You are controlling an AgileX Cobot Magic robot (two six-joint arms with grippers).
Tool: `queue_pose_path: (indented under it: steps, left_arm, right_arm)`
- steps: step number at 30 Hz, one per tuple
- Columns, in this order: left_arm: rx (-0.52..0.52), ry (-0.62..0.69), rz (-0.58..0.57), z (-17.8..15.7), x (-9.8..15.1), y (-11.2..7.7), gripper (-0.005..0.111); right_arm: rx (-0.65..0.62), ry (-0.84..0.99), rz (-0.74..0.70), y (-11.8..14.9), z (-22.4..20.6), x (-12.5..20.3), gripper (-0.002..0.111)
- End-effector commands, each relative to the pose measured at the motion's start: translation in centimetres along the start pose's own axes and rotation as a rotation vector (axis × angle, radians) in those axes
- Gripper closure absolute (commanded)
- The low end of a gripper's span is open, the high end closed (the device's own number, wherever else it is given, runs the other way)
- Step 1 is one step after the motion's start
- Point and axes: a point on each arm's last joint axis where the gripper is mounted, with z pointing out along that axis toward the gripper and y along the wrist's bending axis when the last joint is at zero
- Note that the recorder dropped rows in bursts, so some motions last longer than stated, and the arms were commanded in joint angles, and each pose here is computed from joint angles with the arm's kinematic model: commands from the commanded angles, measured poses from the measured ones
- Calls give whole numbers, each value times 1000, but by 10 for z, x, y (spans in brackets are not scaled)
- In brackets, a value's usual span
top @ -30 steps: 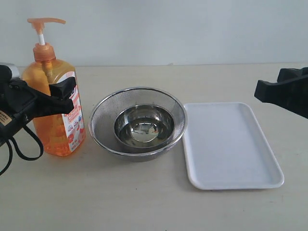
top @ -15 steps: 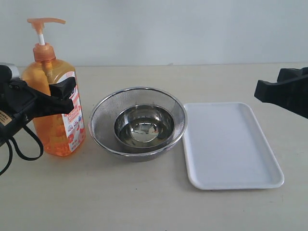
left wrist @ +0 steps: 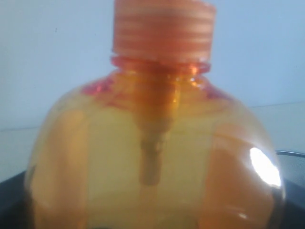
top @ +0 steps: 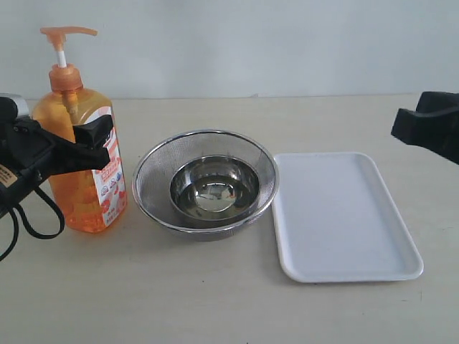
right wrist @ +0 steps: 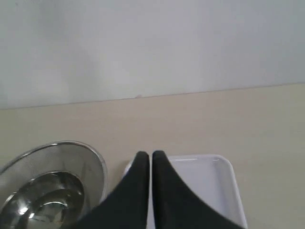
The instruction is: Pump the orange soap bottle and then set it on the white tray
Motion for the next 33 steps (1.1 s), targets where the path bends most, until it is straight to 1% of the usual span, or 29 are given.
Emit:
queue_pose_path:
  steps: [1, 2, 4, 9, 11, 13, 15, 19, 22, 24, 27, 30, 32, 33]
  left_arm:
    - [4, 45, 12, -3, 5, -1, 102]
    - [4, 45, 12, -3, 5, -1, 102]
    - [4, 45, 12, -3, 5, -1, 102]
    - [4, 45, 12, -3, 5, -1, 102]
    - [4, 45, 12, -3, 5, -1, 102]
    - [4, 45, 12, -3, 5, -1, 102]
    - [4, 45, 12, -3, 5, -1, 102]
    - [4, 45, 12, -3, 5, -1, 102]
    - [4, 45, 12, -3, 5, -1, 102]
    - [4, 45, 12, -3, 5, -1, 102]
    - [4, 45, 12, -3, 5, -1, 102]
    - [4, 45, 12, -3, 5, -1, 102]
    - [4, 45, 12, -3, 5, -1, 102]
    - [4, 45, 12, -3, 5, -1, 102]
  right_arm:
    - [-126, 4, 55, -9, -20, -2, 108]
    - [-140, 12, 69, -13, -24, 1, 108]
    - [-127, -3, 92, -24, -34, 7, 108]
    - [-28, -101, 133, -50, -62, 31, 108]
    - [24, -197, 150, -59, -79, 43, 108]
    - [48, -270, 150, -63, -89, 55, 108]
    - [41, -307, 138, -63, -94, 65, 108]
    - [28, -277, 145, -65, -91, 82, 108]
    - [22, -273, 144, -65, -91, 82, 108]
    - [-5, -263, 154, -62, -91, 83, 108]
    - [-27, -272, 258, -62, -91, 82, 108]
    - [-41, -286, 318, -61, -91, 81, 108]
    - [-45, -310, 312, -61, -92, 78, 108]
    - [-45, -325, 286, -61, -92, 77, 108]
